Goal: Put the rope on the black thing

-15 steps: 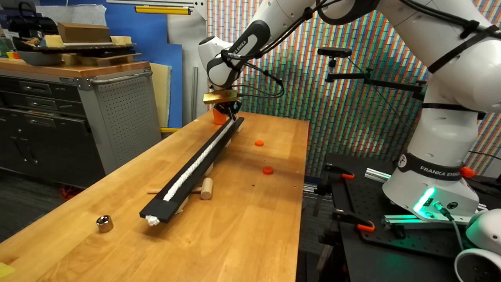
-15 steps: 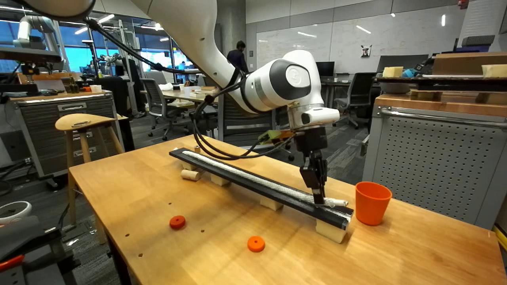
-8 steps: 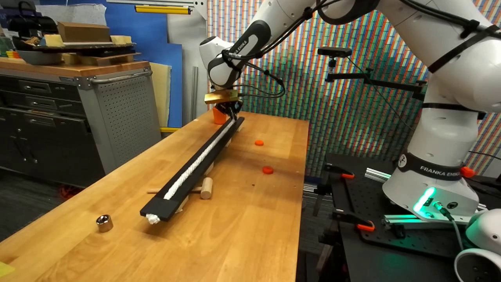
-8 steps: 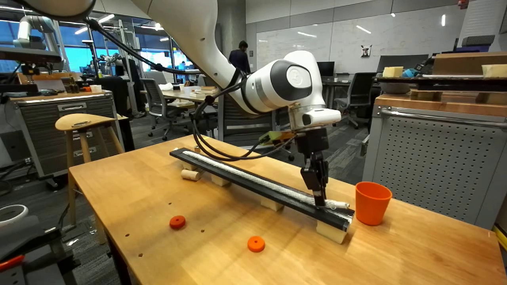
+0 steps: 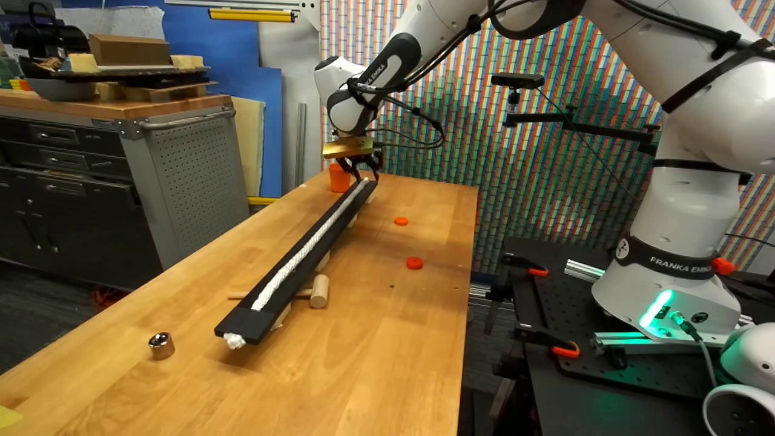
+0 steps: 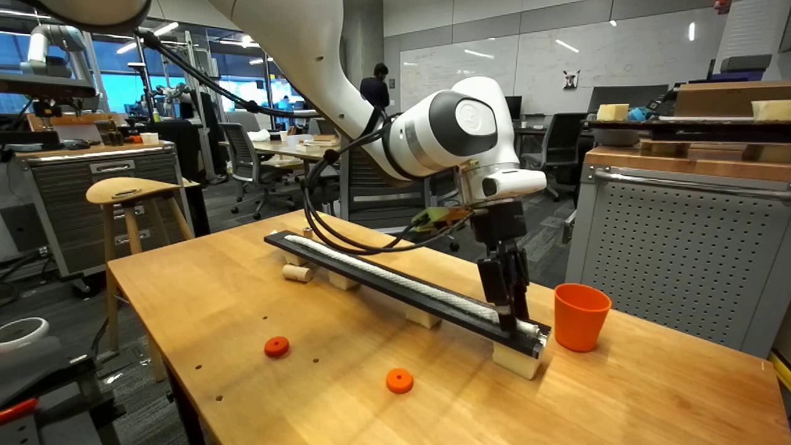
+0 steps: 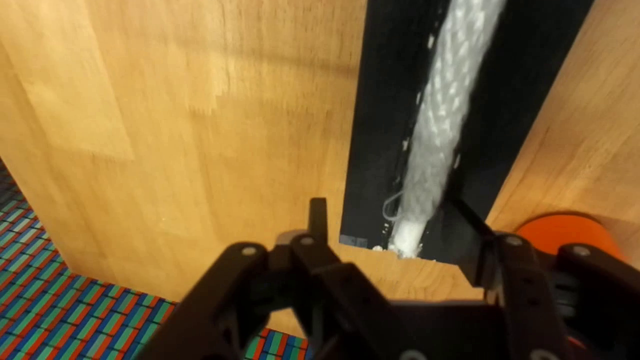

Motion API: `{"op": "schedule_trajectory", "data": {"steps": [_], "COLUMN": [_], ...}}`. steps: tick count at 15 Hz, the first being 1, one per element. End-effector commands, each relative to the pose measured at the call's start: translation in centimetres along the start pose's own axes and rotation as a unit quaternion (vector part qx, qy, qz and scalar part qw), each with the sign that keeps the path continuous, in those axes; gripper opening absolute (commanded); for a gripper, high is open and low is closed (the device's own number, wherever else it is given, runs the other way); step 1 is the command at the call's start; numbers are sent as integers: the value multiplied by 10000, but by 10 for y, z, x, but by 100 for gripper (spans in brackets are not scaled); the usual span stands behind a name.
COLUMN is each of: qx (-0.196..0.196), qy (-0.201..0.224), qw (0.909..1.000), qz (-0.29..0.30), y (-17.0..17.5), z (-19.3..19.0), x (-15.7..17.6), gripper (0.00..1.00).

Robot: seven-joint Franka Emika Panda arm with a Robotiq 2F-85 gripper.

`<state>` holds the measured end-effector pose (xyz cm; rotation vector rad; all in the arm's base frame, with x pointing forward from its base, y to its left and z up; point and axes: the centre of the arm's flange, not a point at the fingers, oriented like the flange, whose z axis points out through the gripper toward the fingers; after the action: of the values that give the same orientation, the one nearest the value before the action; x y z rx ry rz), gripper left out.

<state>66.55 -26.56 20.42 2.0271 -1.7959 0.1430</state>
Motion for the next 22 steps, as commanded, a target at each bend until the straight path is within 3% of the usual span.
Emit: {"op": "schedule_trajectory", "data": {"steps": [1,3,7,10,12,17,22], "qx": [-39,-14,191,433,600,530,607], "qy": [231,241,272,441,511,742,995], "qw": [9997,9997,9994,9969,9913,9669,9240], "qz": [13,23,-120,-496,-1058,-2385,-3641], "y": [1,3,16,37,57,108,159], "z": [1,-2,-29,-62,-89,-140,-172], "x": [10,13,14,9,0,-41,-106], "gripper": [94,100,100,100,100,100,100]}}
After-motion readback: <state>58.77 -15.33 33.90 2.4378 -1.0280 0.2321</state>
